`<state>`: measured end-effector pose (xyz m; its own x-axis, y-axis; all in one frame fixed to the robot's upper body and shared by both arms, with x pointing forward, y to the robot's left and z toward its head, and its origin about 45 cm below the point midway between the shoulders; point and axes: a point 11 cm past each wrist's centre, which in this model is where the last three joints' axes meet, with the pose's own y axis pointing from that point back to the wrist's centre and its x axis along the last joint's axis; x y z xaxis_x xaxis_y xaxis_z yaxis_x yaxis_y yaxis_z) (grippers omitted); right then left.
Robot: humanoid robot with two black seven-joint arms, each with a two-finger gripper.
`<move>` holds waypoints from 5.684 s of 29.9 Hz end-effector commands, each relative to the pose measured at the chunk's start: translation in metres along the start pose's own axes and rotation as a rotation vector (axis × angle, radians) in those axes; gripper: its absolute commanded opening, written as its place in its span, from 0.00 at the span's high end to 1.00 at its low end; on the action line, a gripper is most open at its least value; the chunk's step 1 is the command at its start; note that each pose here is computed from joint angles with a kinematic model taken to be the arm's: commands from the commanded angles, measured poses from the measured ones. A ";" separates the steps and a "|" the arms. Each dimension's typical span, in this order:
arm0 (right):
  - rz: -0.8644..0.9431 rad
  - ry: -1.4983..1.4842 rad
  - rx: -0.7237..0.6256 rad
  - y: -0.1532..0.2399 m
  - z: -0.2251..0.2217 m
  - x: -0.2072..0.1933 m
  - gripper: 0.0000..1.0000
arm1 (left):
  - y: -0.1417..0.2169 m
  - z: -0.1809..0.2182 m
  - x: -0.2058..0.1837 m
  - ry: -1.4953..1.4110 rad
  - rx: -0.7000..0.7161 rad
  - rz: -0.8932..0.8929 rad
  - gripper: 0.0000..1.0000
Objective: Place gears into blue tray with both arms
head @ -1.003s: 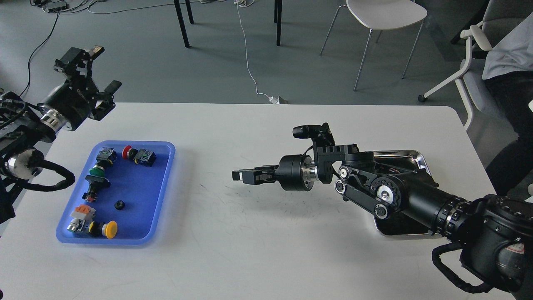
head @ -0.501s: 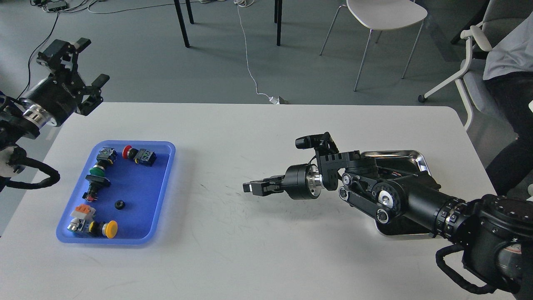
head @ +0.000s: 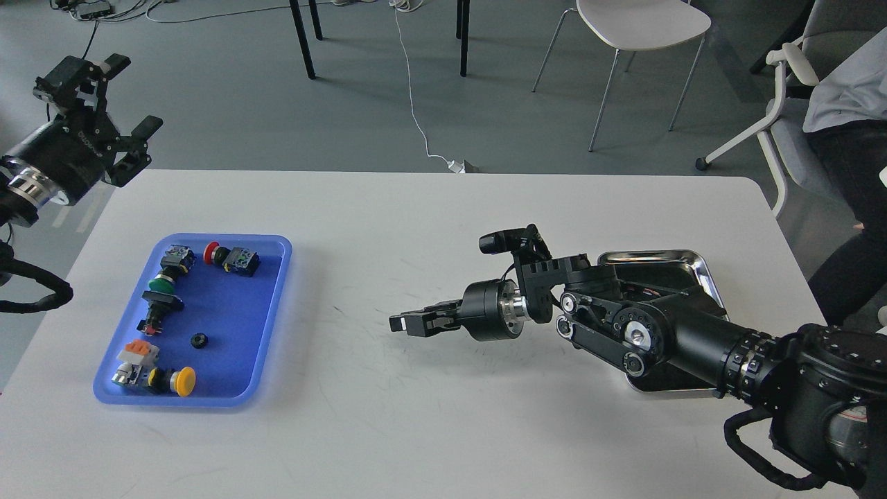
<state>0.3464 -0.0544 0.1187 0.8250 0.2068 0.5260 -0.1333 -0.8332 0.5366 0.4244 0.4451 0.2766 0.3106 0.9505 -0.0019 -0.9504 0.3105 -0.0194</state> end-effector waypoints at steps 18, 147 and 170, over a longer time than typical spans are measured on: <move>-0.041 0.012 -0.030 -0.001 0.008 -0.012 0.76 | 0.007 0.013 0.007 -0.026 -0.006 0.001 0.01; 1.487 -0.843 -0.161 0.311 0.184 0.055 0.06 | -0.010 -0.100 -0.311 -1.603 -0.222 -1.223 0.11; 1.493 -0.835 -0.174 0.319 0.185 0.054 0.06 | 0.007 -0.153 -0.285 -1.673 -0.205 -1.261 0.23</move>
<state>0.4499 -0.4038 0.1957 -0.0255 -0.9853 0.1689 -0.9991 0.0310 0.0298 0.3332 0.1713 0.1286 0.2256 -0.5911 0.7744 -0.2342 0.7387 0.6320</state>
